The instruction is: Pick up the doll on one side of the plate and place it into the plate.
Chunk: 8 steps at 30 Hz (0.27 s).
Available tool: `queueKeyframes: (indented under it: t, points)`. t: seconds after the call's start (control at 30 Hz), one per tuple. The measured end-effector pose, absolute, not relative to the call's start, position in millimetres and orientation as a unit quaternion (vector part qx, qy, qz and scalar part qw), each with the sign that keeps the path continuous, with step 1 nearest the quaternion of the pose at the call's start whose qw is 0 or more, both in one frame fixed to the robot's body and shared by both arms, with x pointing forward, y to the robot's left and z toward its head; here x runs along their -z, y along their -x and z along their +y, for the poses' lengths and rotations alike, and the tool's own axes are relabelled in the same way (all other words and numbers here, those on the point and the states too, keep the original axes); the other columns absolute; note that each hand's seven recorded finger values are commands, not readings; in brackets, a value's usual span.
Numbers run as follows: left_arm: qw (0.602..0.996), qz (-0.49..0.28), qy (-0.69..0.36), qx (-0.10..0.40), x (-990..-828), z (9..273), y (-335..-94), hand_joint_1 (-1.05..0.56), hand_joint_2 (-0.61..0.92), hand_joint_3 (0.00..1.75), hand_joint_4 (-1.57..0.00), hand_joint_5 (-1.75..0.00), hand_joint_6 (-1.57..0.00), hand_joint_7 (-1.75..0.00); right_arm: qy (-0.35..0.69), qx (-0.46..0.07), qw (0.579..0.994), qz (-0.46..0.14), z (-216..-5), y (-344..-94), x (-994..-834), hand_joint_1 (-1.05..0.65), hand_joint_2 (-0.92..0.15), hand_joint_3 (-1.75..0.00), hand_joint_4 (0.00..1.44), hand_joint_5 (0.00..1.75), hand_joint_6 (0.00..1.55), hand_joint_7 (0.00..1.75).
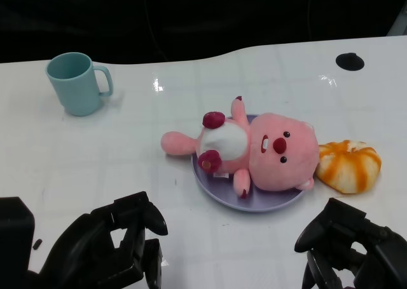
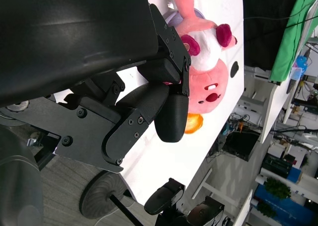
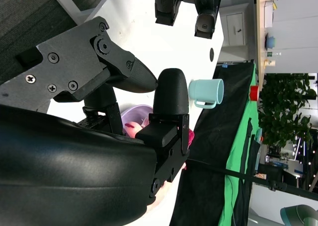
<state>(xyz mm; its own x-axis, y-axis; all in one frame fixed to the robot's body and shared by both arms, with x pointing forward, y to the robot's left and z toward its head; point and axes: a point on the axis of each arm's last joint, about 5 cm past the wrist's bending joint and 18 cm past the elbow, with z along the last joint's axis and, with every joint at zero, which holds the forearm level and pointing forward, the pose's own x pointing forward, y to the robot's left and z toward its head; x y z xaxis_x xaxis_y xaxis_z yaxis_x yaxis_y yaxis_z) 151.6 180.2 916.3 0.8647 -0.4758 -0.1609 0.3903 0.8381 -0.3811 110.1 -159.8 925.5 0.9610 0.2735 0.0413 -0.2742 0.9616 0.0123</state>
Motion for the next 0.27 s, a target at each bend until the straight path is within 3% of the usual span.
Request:
queueKeyframes:
  t: [0.27]
  points:
    - [0.951, 0.127, 0.168, 0.228, -916.4, 181.1, -152.6, -0.06, 0.41, 1.50, -0.94, -1.75, -0.75, -1.70, -0.009, -0.138, 0.990, -0.021, -159.8, -110.0, -925.5, -0.24, -0.62, -1.10, 0.61, 1.75, 0.51, 1.50]
